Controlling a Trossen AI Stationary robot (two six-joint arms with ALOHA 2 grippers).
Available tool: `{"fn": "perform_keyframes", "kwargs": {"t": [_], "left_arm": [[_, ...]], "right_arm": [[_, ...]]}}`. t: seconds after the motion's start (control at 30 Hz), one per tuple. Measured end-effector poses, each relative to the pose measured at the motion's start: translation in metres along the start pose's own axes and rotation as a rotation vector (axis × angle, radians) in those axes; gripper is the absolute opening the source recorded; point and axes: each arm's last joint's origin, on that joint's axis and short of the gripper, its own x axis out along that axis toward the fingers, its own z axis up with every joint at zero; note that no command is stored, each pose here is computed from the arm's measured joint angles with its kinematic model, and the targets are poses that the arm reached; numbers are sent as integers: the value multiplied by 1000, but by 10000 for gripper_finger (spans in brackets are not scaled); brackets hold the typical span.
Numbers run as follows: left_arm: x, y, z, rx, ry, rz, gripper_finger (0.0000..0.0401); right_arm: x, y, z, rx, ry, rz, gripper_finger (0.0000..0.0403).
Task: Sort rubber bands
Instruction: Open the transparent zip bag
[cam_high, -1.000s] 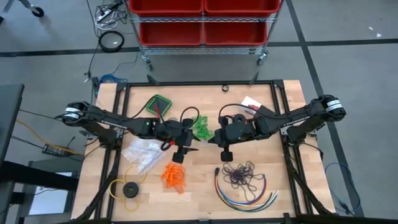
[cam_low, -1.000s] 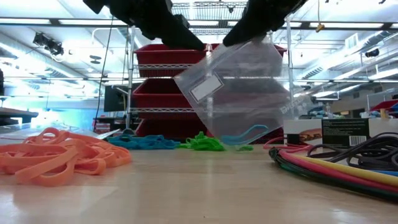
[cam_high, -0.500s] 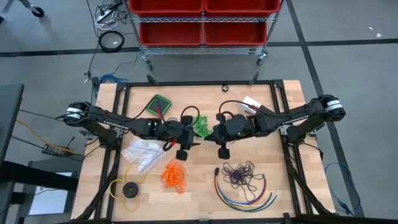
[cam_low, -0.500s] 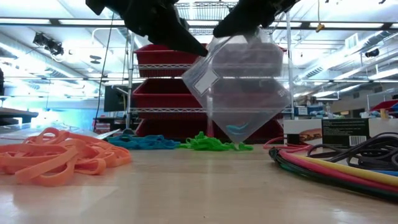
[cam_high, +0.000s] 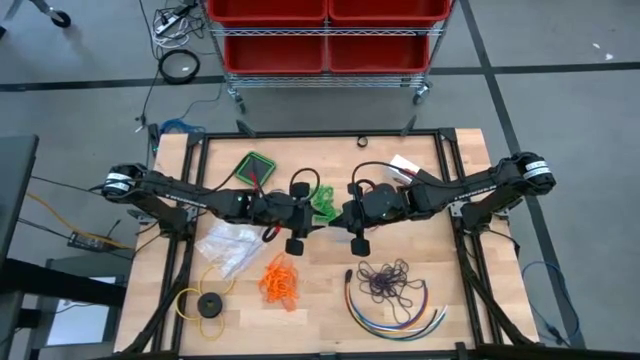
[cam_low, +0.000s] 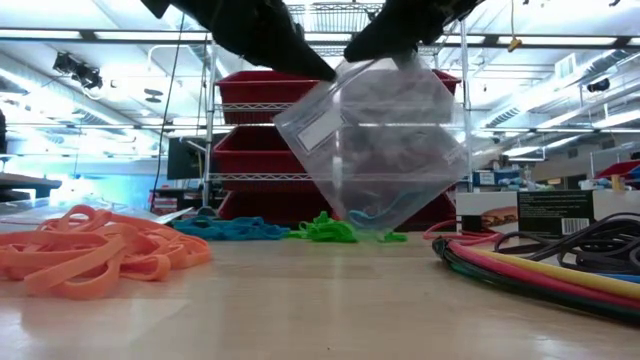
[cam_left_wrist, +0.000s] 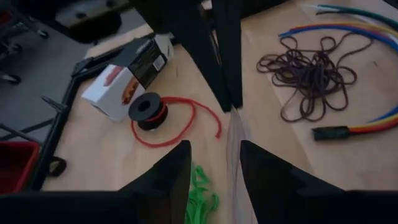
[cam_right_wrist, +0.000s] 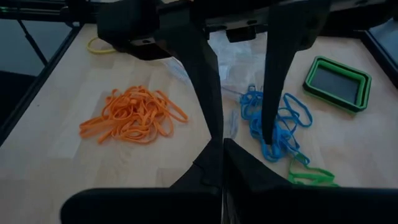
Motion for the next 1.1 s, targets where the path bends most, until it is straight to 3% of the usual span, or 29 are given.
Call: {"fn": "perform_keyframes", "kwargs": {"t": [0.4,0.6,0.8,1.1], "left_arm": [[0,-1,-1,-18,5,-22,135],[0,1,-2,-17,26,40,94],[0,2,-3,-14,52,93,14],[-1,2,-10,74,132,106,3]], "right_arm": [[0,-5,2,26,-19,-38,0],[1,-9,3,38,-26,-51,0],[1,-10,3,55,-27,-73,0],[1,-10,3,80,-32,-77,11]]}}
